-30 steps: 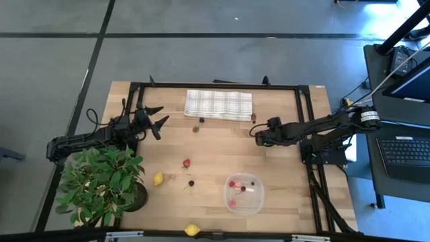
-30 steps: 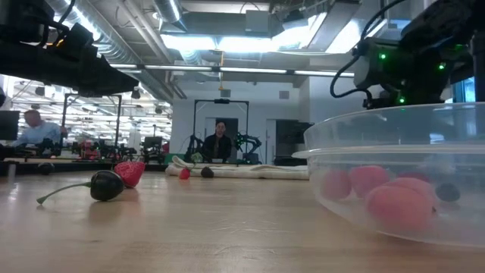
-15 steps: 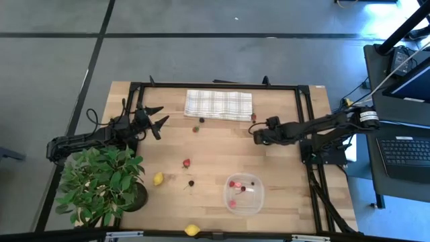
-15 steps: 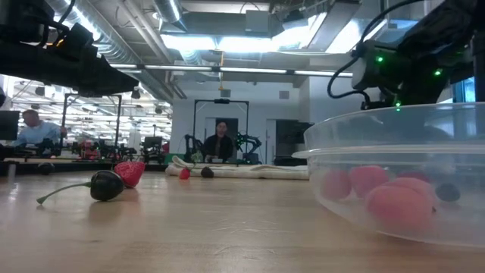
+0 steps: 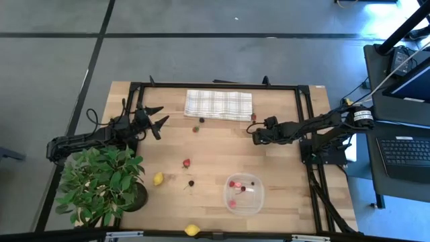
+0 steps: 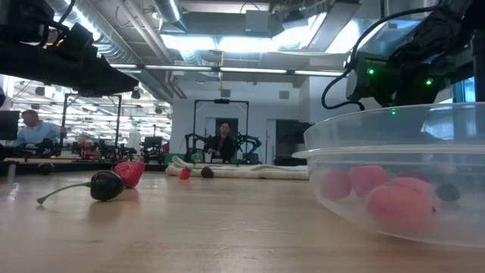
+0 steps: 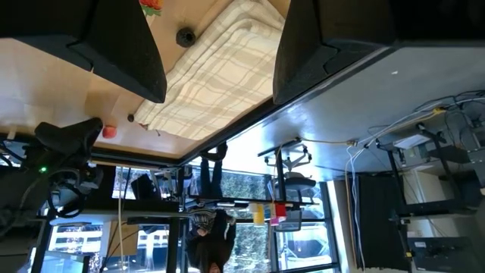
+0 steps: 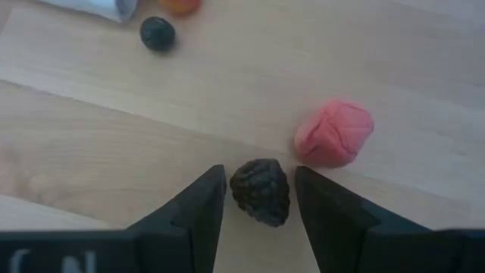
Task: Pick and placing Produce into tupperware
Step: Put the right dark purple blackberry into the transparent bin
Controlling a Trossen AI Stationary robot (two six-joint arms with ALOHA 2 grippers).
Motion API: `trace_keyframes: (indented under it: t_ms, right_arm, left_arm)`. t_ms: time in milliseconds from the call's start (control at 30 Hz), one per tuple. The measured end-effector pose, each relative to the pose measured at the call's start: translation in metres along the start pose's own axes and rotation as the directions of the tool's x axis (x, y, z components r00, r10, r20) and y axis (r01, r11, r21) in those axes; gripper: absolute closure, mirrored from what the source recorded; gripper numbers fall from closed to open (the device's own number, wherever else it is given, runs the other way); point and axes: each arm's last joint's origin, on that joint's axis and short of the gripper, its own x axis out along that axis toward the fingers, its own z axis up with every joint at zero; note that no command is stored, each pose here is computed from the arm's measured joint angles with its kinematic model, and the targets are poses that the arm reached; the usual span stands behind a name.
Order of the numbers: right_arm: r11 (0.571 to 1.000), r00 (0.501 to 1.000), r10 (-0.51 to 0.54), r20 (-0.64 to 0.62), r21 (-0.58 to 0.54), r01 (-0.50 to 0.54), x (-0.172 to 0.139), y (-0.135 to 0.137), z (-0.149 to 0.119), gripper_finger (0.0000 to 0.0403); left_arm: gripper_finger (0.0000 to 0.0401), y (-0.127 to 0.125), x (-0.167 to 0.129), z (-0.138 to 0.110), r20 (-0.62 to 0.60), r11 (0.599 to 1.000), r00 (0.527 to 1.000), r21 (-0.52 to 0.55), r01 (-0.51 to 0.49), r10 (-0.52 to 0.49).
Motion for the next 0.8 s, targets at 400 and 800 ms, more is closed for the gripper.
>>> trace_keyframes:
  t_ms: [400, 800]
  right_arm:
    - [1.000, 1.000, -0.003, -0.007, 0.026, 0.003, 0.0006, -0.0004, 0.0003, 0.0235]
    - [1.000, 1.000, -0.002, -0.010, -0.002, 0.002, 0.0008, -0.0003, 0.0003, 0.0296]
  left_arm:
    - [0.0164, 0.0000, 0.0000, 0.0000, 0.000, 1.000, 1.000, 0.000, 0.000, 0.000]
    - [0.0164, 0.0000, 0.0000, -0.0001, 0.000, 1.000, 1.000, 0.000, 0.000, 0.000]
